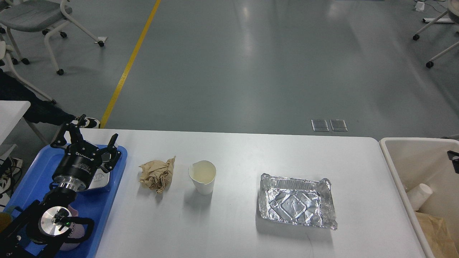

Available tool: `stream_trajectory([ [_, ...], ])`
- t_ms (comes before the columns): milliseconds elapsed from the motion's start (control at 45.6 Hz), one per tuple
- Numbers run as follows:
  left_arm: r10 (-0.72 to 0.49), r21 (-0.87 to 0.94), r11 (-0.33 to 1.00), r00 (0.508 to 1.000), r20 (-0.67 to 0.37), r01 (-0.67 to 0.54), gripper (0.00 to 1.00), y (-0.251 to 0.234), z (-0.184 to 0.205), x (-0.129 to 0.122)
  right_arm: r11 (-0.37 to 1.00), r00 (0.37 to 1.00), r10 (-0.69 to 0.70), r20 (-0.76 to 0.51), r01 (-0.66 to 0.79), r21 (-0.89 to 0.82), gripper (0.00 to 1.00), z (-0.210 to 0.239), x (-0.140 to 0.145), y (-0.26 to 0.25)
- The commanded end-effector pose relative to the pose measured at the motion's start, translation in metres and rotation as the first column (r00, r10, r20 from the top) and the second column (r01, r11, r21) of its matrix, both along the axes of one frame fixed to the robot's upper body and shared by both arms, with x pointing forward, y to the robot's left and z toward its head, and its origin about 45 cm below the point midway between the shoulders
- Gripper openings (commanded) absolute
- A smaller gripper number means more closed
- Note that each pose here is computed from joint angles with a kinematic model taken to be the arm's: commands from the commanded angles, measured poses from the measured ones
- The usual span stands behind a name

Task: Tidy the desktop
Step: 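Reach the right gripper to the foil tray edge nearest the bin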

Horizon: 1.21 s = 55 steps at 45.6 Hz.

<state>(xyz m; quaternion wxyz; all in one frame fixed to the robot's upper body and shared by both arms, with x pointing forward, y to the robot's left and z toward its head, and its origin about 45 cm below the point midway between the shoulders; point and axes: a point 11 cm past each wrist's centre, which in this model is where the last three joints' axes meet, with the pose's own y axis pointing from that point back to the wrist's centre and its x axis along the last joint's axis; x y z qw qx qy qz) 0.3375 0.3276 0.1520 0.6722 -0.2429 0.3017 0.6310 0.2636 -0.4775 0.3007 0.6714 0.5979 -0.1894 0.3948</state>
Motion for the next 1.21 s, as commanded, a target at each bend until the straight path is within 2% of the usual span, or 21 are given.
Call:
stream_trajectory([
  [0,0.004,0.003,1.000,1.000,-0.008,-0.004,0.96,0.001,-0.002,-0.002,0.995,0.998,-0.053,-0.047,0.056,0.079,1.00,-0.013,-0.004,0.000],
  [263,0.014,0.005,1.000,1.000,-0.022,-0.014,0.96,0.000,-0.005,-0.002,0.983,0.993,-0.096,-0.074,0.106,0.150,1.00,-0.037,-0.008,0.000],
  [461,0.014,0.005,1.000,0.999,-0.031,-0.014,0.96,0.000,-0.008,-0.004,0.967,0.993,-0.105,-0.051,0.114,0.228,1.00,-0.053,0.005,0.013],
  [592,0.015,0.005,1.000,0.999,-0.032,-0.015,0.96,0.000,-0.008,-0.004,0.950,0.996,-0.052,-0.076,0.073,0.304,1.00,-0.072,0.018,0.042],
  [614,0.017,0.005,1.000,0.999,-0.036,-0.016,0.96,0.000,-0.009,-0.005,0.946,0.995,-0.024,-0.096,0.054,0.320,1.00,-0.083,0.028,0.056],
  [790,0.024,0.010,1.000,0.998,-0.051,-0.024,0.97,0.004,-0.014,-0.011,0.954,0.967,0.097,-0.234,-0.024,0.300,1.00,-0.118,0.039,0.097],
  [1184,0.029,0.011,1.000,0.998,-0.062,-0.028,0.96,0.006,-0.018,-0.015,0.913,0.940,0.151,-0.306,-0.014,0.408,1.00,-0.152,0.042,0.144],
])
